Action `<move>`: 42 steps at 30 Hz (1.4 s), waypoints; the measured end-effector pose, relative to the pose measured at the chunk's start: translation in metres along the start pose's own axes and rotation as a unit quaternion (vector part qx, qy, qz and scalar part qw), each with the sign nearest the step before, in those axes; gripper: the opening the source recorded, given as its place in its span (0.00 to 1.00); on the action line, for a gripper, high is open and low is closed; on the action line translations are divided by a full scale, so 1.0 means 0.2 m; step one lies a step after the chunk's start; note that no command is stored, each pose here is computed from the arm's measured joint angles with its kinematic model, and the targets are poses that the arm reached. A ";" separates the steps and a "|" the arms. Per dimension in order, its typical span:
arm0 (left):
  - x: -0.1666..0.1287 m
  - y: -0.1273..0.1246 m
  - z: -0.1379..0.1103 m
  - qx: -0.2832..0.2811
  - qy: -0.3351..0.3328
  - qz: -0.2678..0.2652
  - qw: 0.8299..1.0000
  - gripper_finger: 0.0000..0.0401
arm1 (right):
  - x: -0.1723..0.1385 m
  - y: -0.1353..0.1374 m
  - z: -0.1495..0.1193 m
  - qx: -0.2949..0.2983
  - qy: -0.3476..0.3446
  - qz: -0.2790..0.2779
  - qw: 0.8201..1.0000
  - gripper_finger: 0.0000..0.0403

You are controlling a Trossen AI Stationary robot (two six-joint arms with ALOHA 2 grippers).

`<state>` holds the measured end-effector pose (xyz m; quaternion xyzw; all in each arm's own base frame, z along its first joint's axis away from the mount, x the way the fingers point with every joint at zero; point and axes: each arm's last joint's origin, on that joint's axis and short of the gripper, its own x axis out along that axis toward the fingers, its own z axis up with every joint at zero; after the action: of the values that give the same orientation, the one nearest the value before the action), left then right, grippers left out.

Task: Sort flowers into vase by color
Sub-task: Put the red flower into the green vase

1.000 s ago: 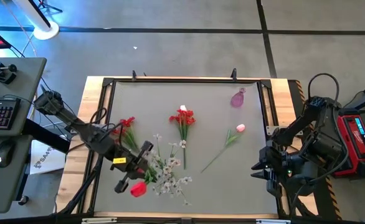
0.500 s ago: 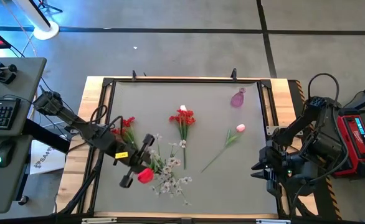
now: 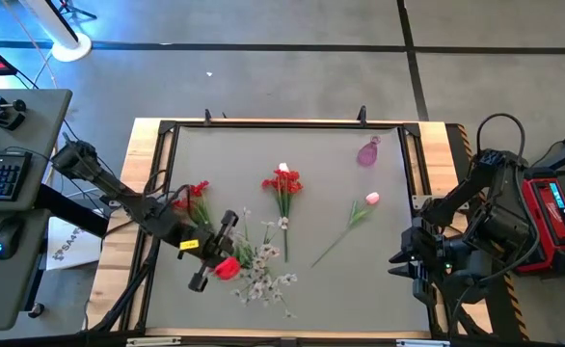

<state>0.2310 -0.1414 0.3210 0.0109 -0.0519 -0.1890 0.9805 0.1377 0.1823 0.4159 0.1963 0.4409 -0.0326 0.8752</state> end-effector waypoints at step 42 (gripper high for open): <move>-0.21 -0.04 -0.20 0.072 -0.126 -0.004 0.989 0.00 | 0.00 0.00 0.00 0.001 0.000 0.001 1.000 0.25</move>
<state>0.1943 -0.1329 0.2772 0.0581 -0.1888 -0.1881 0.9621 0.1379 0.1825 0.4160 0.1975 0.4403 -0.0319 0.8753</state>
